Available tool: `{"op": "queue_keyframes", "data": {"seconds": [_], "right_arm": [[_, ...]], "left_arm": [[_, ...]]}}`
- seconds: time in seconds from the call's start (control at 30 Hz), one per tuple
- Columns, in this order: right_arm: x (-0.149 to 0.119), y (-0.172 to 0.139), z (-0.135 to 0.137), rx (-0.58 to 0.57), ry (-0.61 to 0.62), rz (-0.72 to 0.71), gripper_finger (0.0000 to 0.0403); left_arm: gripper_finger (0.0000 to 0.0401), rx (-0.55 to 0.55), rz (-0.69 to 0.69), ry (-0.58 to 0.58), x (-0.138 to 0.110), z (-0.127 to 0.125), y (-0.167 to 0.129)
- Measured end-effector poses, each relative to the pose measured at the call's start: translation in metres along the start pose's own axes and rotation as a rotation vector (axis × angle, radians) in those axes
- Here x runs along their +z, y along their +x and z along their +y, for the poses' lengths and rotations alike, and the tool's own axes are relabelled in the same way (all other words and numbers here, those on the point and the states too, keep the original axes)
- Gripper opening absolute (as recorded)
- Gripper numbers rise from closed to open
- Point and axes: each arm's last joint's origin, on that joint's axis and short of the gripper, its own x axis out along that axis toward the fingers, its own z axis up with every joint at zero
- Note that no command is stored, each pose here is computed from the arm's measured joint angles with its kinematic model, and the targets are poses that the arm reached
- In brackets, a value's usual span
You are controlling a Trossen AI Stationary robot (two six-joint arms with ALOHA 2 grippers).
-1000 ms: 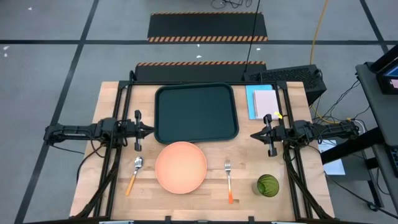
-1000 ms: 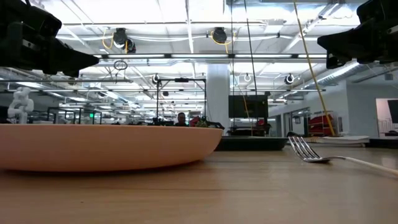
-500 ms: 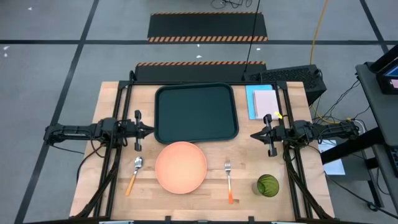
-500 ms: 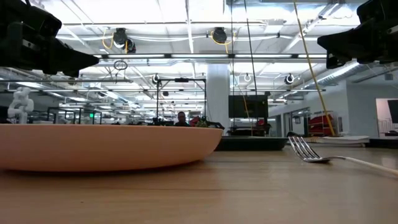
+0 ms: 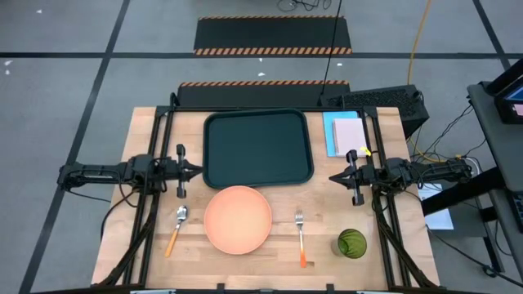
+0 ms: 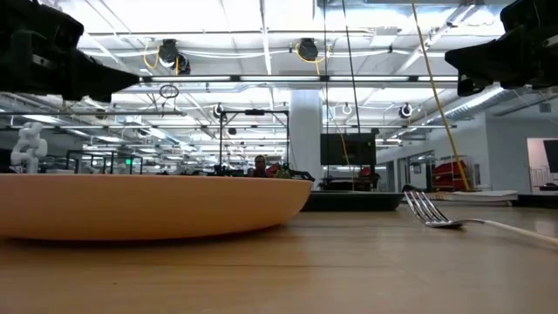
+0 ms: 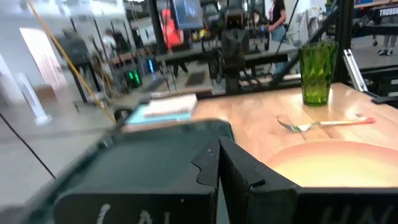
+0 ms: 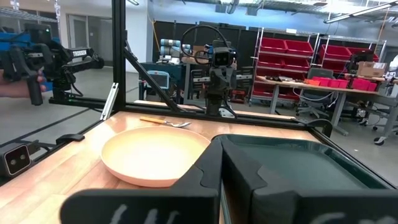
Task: Pick and place plate/cup/fork/spoon on tray
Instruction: Put the green cup on the black serving tray
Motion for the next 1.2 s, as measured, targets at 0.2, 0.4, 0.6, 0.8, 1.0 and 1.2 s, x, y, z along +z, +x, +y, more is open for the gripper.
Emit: {"op": "queue_keyframes", "data": {"seconds": [0.2,0.4,0.6,0.8,1.0,1.2], "right_arm": [[0.004,0.000,-0.001,-0.035,-0.047,-0.042,0.0000],[0.007,0.000,-0.001,-0.032,0.019,-0.067,0.0000],[0.007,0.000,-0.001,-0.030,0.133,-0.071,0.0000],[0.016,-0.001,-0.003,-0.049,0.220,-0.160,0.0000],[0.056,-0.003,-0.005,-0.025,0.291,-0.234,0.0000],[0.126,0.008,-0.007,0.016,0.315,-0.167,0.0000]], "left_arm": [[0.0010,0.013,-0.055,0.018,0.005,0.001,0.000],[0.0010,0.012,-0.052,-0.011,0.005,0.001,0.000],[0.0010,0.025,-0.050,-0.033,0.005,0.001,0.000],[0.0010,0.023,-0.051,-0.135,0.005,0.001,0.000],[0.0010,0.028,-0.051,-0.167,0.005,0.002,0.000],[0.0010,0.033,-0.049,-0.190,0.005,0.002,0.000]]}}
